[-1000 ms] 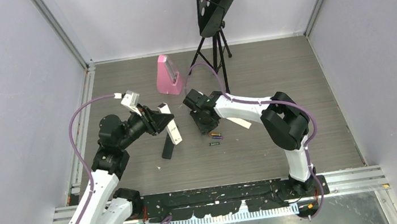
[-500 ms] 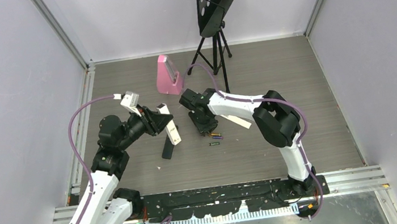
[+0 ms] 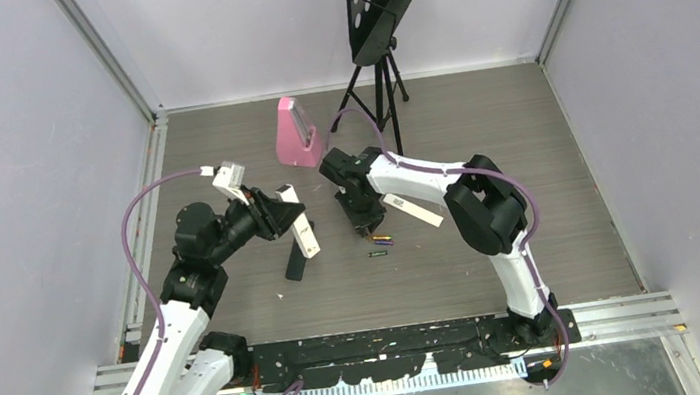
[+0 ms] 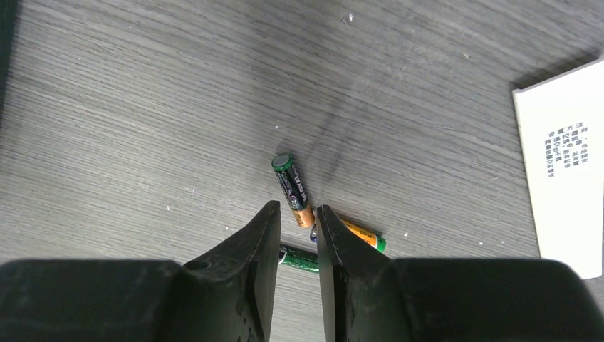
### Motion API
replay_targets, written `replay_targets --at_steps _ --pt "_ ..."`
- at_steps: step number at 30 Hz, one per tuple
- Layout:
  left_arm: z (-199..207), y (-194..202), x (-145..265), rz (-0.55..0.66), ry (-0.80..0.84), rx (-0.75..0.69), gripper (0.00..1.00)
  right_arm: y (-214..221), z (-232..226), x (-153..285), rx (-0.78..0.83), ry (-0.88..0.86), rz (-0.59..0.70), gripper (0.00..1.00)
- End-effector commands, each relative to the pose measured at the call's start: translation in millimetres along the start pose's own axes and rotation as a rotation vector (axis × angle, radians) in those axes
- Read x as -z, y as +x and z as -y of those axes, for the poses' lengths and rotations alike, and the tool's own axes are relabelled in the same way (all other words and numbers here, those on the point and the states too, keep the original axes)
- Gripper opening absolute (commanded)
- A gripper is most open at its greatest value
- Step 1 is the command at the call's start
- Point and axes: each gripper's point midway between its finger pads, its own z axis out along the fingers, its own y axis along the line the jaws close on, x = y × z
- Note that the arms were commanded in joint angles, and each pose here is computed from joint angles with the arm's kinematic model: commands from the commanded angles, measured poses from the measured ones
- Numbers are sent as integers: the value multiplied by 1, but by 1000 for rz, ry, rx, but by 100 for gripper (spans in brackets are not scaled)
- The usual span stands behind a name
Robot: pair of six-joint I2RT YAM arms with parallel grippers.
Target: Load the batteries into the remote control
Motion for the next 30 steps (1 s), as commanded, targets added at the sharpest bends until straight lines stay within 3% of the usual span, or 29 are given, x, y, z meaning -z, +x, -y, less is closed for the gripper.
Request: replay_targets --at_steps 1,10,21,25,30 --pt "13 -24 3 36 9 16 0 -2 -2 9 31 -11 -20 30" --pt "19 -24 3 -8 18 51 0 -10 -20 18 77 -67 41 39" --pt "20 -19 4 -33 23 59 0 -14 4 -7 84 75 63 42" --pt "16 -18 6 -26 -1 55 0 -11 1 -15 89 56 43 36" --pt "13 -18 12 -9 -31 45 0 -7 -2 -20 73 30 33 19"
